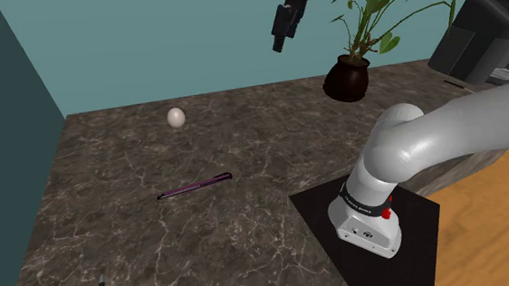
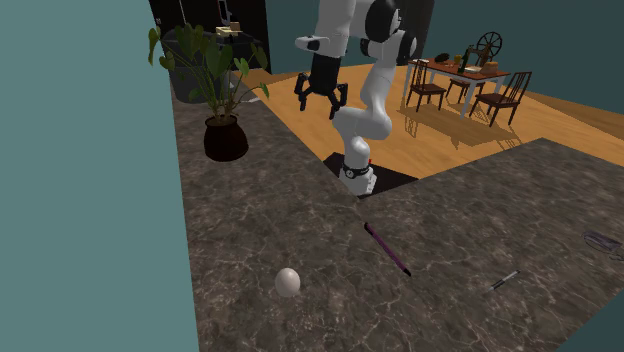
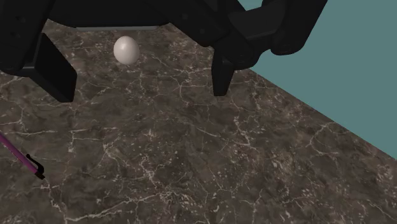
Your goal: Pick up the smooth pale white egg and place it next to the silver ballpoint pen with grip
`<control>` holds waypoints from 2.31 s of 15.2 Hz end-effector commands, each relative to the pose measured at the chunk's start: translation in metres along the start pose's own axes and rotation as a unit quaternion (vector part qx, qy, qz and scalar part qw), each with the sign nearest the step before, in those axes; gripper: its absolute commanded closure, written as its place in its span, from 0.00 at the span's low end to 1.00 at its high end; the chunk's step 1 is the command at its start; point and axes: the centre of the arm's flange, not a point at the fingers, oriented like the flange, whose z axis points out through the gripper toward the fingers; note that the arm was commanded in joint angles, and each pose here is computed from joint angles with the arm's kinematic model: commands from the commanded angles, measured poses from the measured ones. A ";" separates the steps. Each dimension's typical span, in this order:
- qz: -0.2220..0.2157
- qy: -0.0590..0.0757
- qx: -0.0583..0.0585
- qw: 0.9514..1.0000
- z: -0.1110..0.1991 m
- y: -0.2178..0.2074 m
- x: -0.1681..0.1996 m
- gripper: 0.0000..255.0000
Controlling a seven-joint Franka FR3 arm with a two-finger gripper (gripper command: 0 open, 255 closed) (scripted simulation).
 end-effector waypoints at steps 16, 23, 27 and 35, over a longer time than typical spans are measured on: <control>0.050 0.026 -0.070 0.996 0.138 -0.099 0.114 0.00; 0.074 0.038 -0.103 0.991 0.205 -0.134 0.172 0.00; 0.087 0.045 -0.122 0.988 0.243 -0.151 0.207 0.00; 0.113 0.058 -0.157 0.979 0.318 -0.177 0.277 0.00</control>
